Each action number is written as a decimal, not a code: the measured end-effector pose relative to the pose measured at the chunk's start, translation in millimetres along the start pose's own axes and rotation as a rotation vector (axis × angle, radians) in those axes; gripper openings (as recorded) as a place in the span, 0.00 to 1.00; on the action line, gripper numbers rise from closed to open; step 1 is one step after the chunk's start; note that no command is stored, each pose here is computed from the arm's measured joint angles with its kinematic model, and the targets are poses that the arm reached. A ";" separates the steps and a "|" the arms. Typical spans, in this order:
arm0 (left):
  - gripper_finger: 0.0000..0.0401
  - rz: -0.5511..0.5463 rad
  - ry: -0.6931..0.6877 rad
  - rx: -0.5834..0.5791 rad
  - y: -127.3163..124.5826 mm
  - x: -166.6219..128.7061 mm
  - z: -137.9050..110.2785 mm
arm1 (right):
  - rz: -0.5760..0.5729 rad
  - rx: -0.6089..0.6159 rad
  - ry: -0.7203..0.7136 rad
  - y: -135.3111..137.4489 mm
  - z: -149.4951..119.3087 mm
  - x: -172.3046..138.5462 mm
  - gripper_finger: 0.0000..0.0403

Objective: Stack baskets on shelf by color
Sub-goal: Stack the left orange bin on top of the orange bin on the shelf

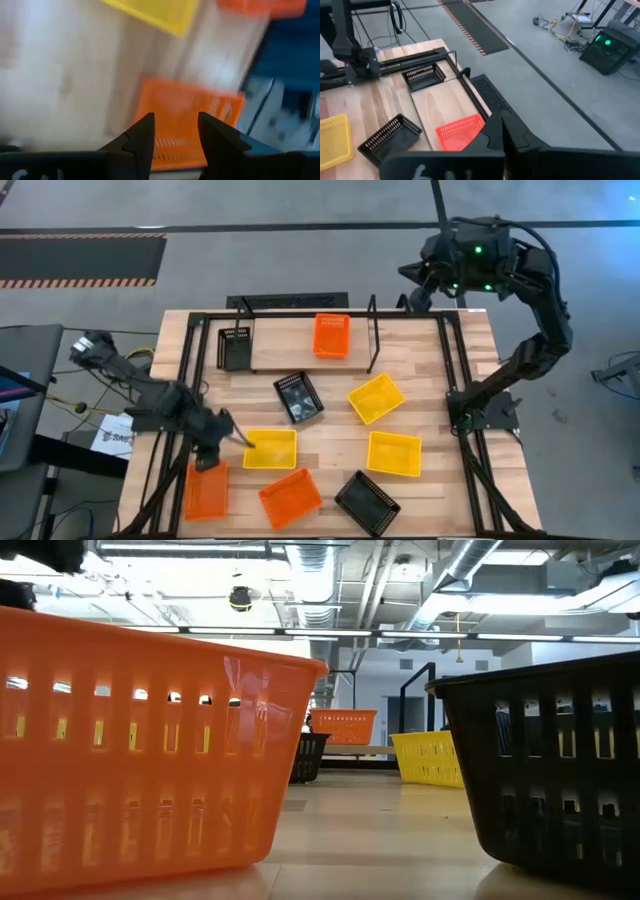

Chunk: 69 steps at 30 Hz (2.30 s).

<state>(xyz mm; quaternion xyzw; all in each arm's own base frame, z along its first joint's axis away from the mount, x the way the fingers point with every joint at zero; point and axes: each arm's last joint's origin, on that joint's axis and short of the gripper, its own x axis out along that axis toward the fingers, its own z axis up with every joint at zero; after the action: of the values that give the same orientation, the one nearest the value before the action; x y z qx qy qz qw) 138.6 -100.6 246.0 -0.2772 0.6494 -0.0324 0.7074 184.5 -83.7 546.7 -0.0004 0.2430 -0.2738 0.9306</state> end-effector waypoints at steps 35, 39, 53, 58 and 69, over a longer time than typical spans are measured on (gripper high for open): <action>0.23 0.446 0.174 0.157 -34.6 47.2 10.2 | 0.063 -0.073 0.099 10.5 2.0 47.8 0.01; 0.23 0.407 0.171 0.207 -36.5 50.7 10.8 | 0.064 -0.083 0.099 10.6 1.9 48.1 0.01; 0.23 0.384 0.200 0.234 -33.0 58.5 9.5 | 0.068 -0.106 0.106 10.6 1.2 47.8 0.01; 0.23 0.381 0.238 0.232 -25.5 65.9 5.7 | 0.069 -0.107 0.117 10.7 0.1 47.7 0.01; 0.23 0.358 0.201 0.162 -8.5 87.7 4.0 | 0.070 -0.103 0.118 10.7 0.0 47.7 0.01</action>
<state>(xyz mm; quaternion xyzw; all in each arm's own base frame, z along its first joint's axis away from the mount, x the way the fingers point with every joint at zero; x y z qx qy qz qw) 158.5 -141.9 170.7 -0.0952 0.7506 0.0141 0.6537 224.9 -99.0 523.7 -0.0239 0.3110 -0.2279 0.9224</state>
